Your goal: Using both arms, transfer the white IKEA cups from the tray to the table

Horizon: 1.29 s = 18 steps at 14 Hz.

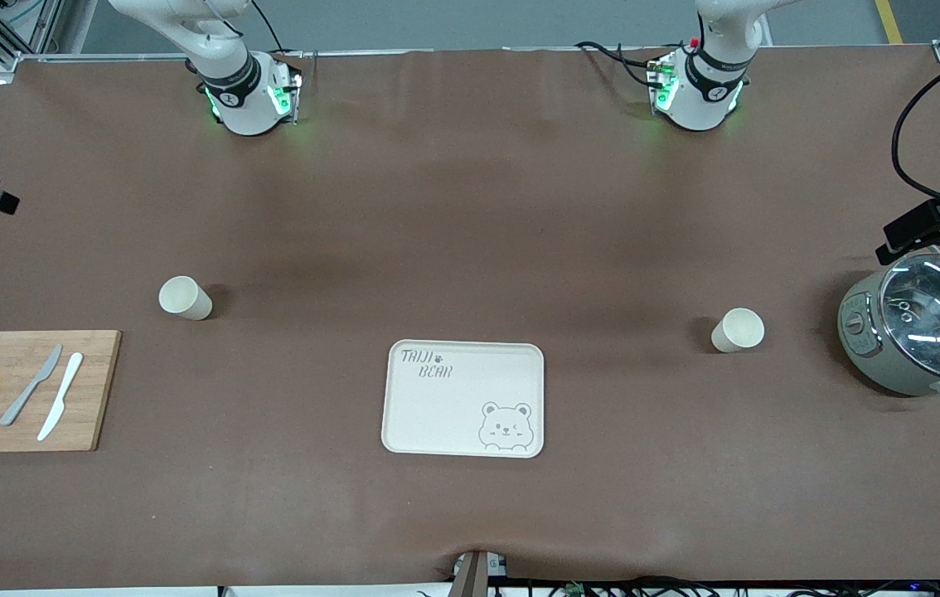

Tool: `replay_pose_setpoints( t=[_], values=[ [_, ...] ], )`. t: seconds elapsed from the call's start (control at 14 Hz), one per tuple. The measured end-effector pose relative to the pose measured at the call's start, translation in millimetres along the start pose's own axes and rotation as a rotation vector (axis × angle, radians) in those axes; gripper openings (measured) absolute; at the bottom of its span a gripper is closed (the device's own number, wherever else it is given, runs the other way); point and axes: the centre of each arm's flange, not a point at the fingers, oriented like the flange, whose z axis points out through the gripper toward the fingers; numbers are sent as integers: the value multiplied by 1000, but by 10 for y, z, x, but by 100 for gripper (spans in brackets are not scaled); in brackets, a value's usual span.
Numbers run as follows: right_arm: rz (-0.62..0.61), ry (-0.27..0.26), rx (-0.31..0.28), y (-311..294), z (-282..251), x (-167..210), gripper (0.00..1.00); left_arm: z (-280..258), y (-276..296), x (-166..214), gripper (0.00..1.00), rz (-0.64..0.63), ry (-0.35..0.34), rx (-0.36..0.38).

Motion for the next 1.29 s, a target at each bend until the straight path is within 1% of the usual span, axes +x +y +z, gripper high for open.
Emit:
replay_pose_setpoints(
  t=[0.07, 0.21, 0.36, 0.5, 0.71, 0.79, 0.93, 1.0, 1.29],
  values=[
    [1, 5, 4, 23, -29, -81, 100, 5, 2, -12, 100, 0, -9, 1],
    [2, -2, 8, 49, -8, -183, 100, 20, -25, -29, 100, -5, -27, 2],
    [4, -4, 10, 67, 66, -208, 100, 33, -21, -35, 100, -4, -34, 2],
    [-3, 10, 14, 77, 113, -206, 100, 37, -3, -36, 100, -1, -35, 1],
    [-85, 23, 14, 127, 114, -198, 100, 37, -30, -46, 100, -5, -43, 3],
    [-98, 25, 4, 155, 108, -197, 100, 34, -54, -47, 100, -8, -45, 3],
    [-115, 26, -47, 170, 112, -197, 100, 16, -44, -46, 100, -11, -42, -14],
    [-122, 24, -61, 145, 119, -200, 100, 12, -19, -47, 100, -8, -41, -16],
    [-131, 20, -80, 103, 138, -205, 100, -14, -2, -54, 100, -6, -38, -16]
  ],
)
